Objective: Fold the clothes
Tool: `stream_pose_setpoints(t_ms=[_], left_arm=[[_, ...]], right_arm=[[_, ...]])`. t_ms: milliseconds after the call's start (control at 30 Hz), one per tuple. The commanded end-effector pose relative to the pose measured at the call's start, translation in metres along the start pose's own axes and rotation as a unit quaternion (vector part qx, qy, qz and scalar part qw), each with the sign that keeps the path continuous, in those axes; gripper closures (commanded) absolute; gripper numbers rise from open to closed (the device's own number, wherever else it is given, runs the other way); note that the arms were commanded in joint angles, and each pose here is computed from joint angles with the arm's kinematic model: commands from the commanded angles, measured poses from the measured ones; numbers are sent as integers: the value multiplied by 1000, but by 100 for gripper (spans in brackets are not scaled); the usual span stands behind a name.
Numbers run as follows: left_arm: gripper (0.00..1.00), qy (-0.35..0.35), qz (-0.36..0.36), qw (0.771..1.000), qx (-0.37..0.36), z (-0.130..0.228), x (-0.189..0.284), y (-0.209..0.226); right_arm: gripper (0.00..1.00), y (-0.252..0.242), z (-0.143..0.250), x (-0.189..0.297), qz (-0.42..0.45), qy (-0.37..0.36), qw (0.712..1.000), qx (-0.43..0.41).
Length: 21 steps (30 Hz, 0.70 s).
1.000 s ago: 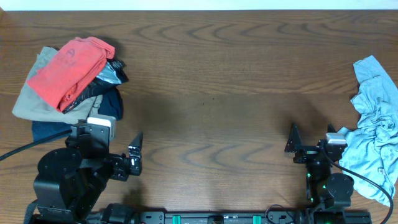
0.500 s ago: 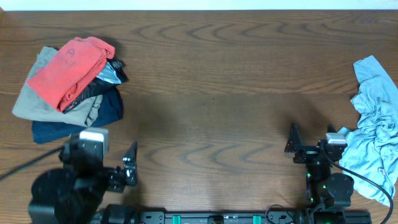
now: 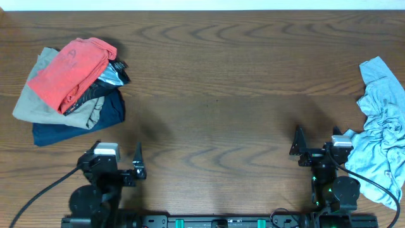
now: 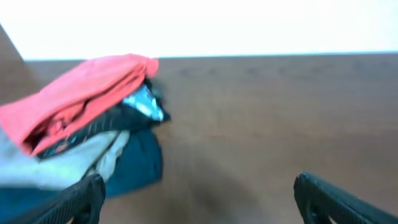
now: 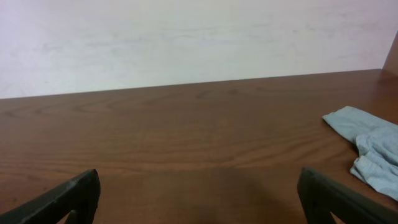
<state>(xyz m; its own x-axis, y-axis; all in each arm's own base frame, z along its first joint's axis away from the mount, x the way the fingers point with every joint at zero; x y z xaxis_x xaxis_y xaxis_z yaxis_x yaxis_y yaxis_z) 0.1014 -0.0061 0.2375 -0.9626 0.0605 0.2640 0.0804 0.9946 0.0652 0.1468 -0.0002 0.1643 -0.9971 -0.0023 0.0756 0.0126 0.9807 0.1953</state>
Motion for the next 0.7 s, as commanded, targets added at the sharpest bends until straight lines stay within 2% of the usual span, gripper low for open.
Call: stream_pose_setpoints(t_ms=[0, 367, 667], left_arm=[[2, -24, -12, 1000, 2, 16, -14, 1], [2, -122, -28, 992, 8, 49, -59, 2], [2, -57, -40, 995, 69, 71, -64, 5]], right_arm=[[1, 0, 0, 0, -2, 0, 1000, 7], [1, 0, 0, 0, -2, 0, 1000, 7], [1, 0, 0, 0, -2, 0, 1000, 7]])
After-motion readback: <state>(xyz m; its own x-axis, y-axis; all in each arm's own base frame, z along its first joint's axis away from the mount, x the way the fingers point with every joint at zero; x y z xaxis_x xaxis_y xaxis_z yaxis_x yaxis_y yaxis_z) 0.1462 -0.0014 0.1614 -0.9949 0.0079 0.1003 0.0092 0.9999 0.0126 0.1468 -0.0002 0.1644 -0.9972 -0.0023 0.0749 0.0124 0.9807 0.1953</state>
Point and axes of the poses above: each gripper's point midway between its finger pads, its own x axis back along the fingers, its own y axis along the line the jaws close on, z = x × y, the point moved 10 cm from there along x, back along the fingers, and after that the axes turned 5 degrees about -x, right-handed, at the moved point
